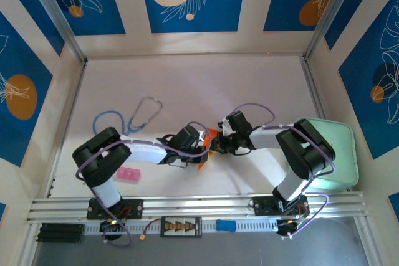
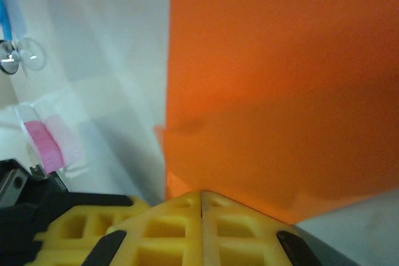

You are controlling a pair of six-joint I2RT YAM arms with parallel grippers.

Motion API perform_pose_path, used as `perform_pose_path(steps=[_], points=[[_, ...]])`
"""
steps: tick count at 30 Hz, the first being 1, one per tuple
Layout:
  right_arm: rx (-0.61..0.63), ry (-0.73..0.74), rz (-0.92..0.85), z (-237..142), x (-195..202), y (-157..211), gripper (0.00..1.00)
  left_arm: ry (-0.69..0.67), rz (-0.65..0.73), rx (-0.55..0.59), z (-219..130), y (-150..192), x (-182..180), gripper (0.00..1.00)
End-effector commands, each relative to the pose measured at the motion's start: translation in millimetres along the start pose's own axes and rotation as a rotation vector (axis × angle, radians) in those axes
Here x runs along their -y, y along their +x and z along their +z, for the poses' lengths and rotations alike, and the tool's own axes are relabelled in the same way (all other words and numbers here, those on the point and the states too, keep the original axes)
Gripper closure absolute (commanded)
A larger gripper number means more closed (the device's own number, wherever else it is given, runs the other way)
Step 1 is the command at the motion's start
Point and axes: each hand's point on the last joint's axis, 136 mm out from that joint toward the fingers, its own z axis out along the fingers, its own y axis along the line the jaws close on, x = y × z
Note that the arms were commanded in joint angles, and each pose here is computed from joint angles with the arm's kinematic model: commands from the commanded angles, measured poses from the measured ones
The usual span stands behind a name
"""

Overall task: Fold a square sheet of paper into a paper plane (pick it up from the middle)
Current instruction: Fold the wing for the fifth time at the center of the table.

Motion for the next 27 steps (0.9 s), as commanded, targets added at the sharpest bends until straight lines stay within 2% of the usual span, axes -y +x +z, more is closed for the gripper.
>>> perform_pose_path(steps=[1,10,27], points=[[0.055,0.047,0.052,-2.6,20.8,-16.6,0.98,-0.139,-0.042,-0.167,4.9,49.3,-44.7,1.00],[0.111,0.002,0.122,-16.4,32.6,-45.3,0.97,-0.141,-0.051,-0.201,7.6,61.8,-52.8,1.00],[0.235,0.026,0.249,-47.6,65.4,-97.9,0.96,-0.149,-0.058,-0.214,7.5,68.1,-57.5,1.00]])
